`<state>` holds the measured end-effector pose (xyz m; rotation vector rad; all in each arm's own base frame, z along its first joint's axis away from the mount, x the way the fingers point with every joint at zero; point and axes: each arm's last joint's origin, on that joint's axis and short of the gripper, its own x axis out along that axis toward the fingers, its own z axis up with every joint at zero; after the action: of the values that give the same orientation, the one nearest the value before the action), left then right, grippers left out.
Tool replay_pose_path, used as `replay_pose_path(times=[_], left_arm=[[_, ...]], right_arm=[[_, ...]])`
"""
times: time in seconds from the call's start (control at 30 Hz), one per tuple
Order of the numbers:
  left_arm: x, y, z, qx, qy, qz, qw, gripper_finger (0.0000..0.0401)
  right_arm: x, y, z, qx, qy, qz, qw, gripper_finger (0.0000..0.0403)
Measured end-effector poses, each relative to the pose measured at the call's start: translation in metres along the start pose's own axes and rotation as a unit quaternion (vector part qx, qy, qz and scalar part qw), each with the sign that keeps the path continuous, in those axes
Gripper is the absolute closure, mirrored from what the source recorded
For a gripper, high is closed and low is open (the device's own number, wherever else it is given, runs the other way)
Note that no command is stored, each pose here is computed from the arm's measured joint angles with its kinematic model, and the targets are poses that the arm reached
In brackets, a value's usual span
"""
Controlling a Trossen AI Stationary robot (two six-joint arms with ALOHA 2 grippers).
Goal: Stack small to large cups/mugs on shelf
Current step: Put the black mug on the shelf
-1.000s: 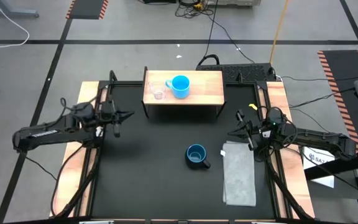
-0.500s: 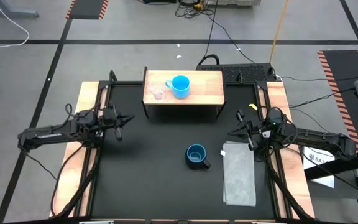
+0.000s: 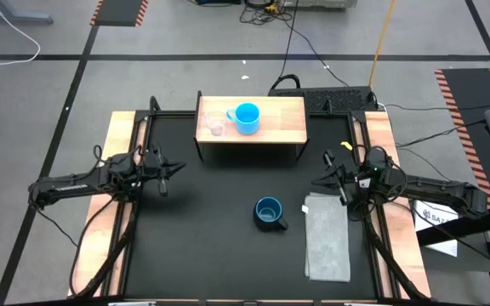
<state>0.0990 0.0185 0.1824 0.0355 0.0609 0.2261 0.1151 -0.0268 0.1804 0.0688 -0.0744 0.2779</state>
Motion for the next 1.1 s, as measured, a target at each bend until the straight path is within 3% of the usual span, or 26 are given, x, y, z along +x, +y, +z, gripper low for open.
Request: replay_pose_path(times=[0.3, 0.8, 0.93, 1.1], left_arm=[[0.000, -0.001, 0.000, 0.006, 0.002, -0.012, 1.000, 0.0396], [0.000, -0.001, -0.001, 0.007, 0.004, -0.012, 1.000, 0.0375], [0.000, -0.001, -0.003, 0.009, 0.013, -0.013, 1.000, 0.0375], [0.000, -0.001, -0.005, 0.009, 0.023, -0.014, 1.000, 0.0375]], right_arm=[[0.000, 0.000, 0.000, 0.016, 0.000, 0.000, 1.000, 0.0403], [0.000, 0.001, 0.011, -0.052, -0.043, 0.001, 0.998, 0.0400], [0.004, -0.001, 0.035, -0.056, -0.045, -0.036, 0.997, 0.0378], [0.015, -0.010, 0.055, -0.033, 0.040, -0.091, 0.994, 0.0326]])
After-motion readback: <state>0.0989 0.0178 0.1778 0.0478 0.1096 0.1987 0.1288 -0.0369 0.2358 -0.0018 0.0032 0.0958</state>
